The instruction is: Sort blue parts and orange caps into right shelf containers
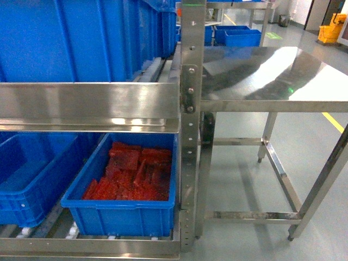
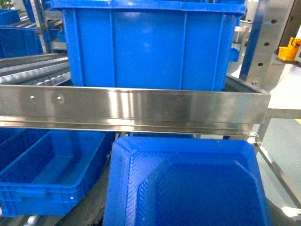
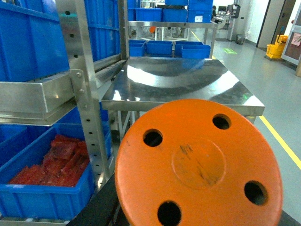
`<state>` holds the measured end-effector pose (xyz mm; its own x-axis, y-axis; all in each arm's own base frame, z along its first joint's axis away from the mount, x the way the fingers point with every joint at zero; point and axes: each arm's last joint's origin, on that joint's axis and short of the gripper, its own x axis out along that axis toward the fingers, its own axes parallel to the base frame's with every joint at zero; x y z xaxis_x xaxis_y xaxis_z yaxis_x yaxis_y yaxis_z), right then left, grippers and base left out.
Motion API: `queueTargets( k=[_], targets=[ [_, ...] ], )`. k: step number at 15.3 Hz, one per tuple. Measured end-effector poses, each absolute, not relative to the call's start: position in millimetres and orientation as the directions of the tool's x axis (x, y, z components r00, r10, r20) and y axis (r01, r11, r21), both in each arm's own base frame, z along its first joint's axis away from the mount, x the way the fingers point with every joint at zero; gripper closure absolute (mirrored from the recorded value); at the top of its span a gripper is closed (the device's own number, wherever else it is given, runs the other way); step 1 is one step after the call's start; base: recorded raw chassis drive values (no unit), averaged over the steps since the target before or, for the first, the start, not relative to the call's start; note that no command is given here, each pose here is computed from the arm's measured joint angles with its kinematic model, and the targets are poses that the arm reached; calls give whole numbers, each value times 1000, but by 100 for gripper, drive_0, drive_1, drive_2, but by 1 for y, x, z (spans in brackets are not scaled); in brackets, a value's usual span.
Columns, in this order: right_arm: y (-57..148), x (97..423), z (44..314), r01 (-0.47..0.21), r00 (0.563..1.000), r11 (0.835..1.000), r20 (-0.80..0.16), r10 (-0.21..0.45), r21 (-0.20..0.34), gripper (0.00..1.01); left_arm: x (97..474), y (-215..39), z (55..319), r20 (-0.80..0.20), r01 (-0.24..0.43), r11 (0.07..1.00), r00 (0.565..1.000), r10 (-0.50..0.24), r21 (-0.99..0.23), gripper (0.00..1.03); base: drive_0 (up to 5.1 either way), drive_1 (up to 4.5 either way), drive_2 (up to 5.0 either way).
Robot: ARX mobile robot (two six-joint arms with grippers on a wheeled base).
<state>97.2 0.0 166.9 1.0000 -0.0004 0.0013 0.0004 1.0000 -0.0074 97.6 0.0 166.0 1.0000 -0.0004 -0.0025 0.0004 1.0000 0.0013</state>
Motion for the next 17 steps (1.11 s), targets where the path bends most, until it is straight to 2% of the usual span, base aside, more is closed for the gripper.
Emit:
queueTargets(
  k=[17],
  targets=[
    [0,97,167,0,1000,1000,2,0,-7,57,98,0,166,-6,-1,1000,1000,1,1,59,-508,236,236]
  ],
)
